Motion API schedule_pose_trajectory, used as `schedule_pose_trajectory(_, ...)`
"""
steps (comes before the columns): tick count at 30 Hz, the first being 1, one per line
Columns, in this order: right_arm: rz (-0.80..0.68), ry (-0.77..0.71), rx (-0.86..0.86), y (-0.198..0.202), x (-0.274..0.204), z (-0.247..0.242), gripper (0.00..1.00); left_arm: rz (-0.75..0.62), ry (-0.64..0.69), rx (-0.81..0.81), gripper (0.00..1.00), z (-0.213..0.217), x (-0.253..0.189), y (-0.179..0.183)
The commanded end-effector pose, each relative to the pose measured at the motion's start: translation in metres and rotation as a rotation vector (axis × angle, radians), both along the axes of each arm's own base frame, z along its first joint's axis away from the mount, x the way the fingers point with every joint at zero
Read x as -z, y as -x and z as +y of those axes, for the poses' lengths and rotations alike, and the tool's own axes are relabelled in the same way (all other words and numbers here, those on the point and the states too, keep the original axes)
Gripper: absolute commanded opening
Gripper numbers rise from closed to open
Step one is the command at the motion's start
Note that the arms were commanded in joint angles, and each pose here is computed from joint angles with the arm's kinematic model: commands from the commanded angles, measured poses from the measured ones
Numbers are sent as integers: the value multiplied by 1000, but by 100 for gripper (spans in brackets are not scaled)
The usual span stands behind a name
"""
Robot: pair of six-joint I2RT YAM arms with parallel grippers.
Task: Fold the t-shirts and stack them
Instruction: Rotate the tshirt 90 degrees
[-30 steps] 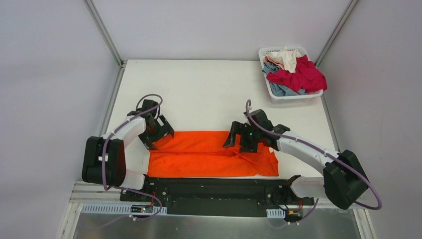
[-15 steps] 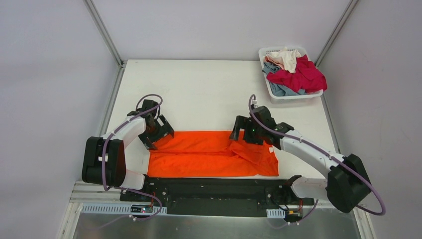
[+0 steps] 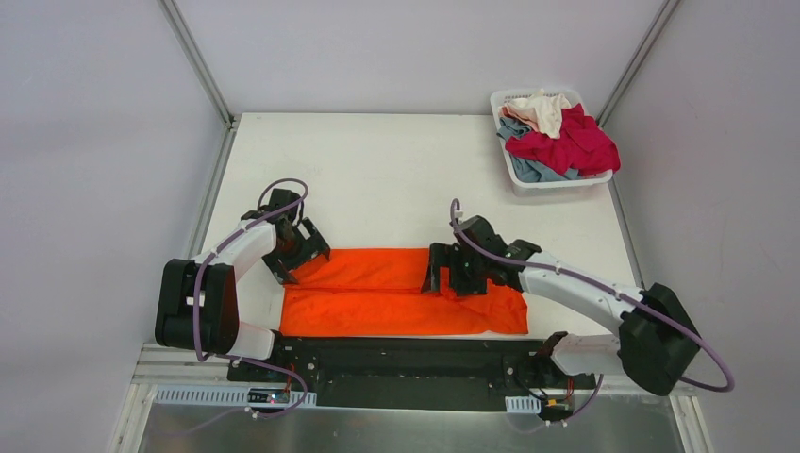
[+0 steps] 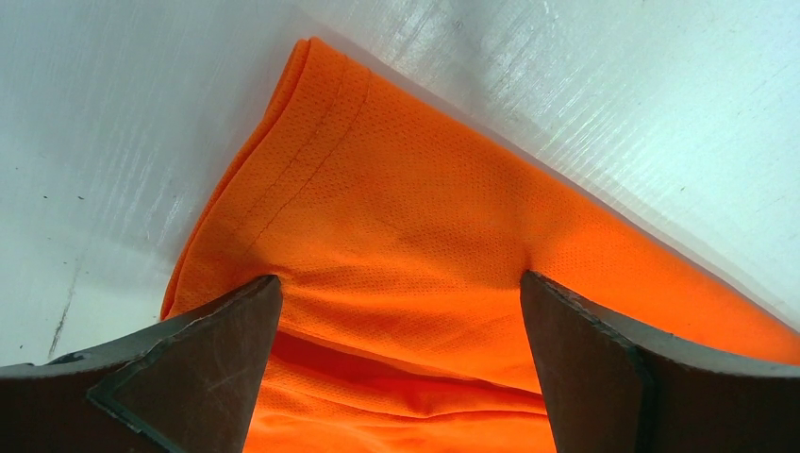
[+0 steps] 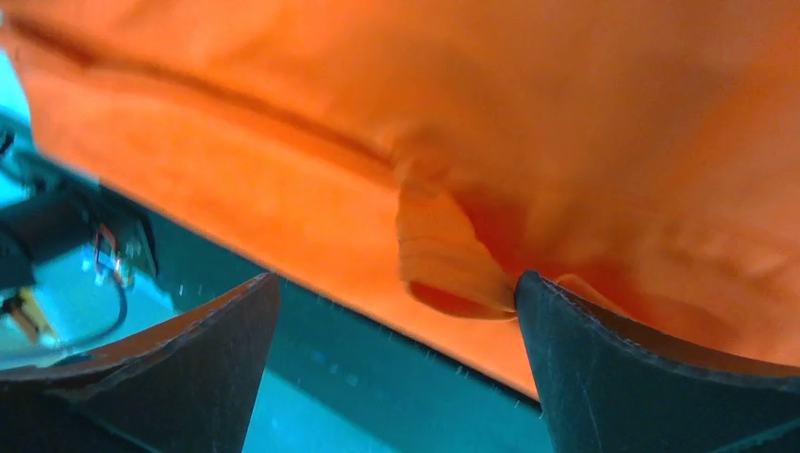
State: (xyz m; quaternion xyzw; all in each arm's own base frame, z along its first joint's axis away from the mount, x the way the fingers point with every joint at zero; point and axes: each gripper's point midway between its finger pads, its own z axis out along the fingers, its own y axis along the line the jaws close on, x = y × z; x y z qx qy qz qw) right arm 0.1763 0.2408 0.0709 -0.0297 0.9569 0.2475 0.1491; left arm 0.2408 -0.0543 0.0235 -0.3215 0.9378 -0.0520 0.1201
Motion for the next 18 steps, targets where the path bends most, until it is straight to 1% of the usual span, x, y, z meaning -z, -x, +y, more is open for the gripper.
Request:
schedule_pose_trajectory(1, 122, -47, -94, 66, -19, 3, 99, 9, -77, -20, 99, 16, 11, 5)
schedule_pose_trajectory(3, 171, -93, -161, 93, -32, 6, 99, 5, -80, -22, 99, 17, 11, 5)
schedule_pose_trajectory(5, 188, -145, -218, 111, -46, 8, 99, 4, -81, -24, 99, 17, 11, 5)
schedule_pose_trajectory(7, 144, -163, -233, 111, -55, 4, 100, 2, -78, -24, 99, 16, 10, 5)
schedule_pose_trajectory(8, 95, -142, -204, 103, -56, 0, 99, 1, -77, -25, 99, 16, 10, 4)
schedule_pose_trajectory(10, -6, -65, -92, 79, -52, -13, 99, 3, -68, -23, 99, 15, 10, 4)
schedule_pose_trajectory(12, -69, 35, 79, 53, -44, -33, 100, -1, -57, -20, 99, 13, 8, 4)
schedule_pose_trajectory(13, -74, 80, 161, 43, -38, -44, 99, -2, -54, -20, 99, 12, 8, 4)
schedule_pose_trajectory(15, -34, 133, 298, 32, -25, -60, 99, -12, -52, -21, 99, 12, 6, 2)
schedule_pose_trajectory(17, 15, 136, 400, 25, -9, -66, 99, -19, -50, -21, 99, 11, 4, 0)
schedule_pose_trajectory(18, 40, 121, 422, 22, -2, -64, 99, -24, -48, -20, 99, 11, 2, -2)
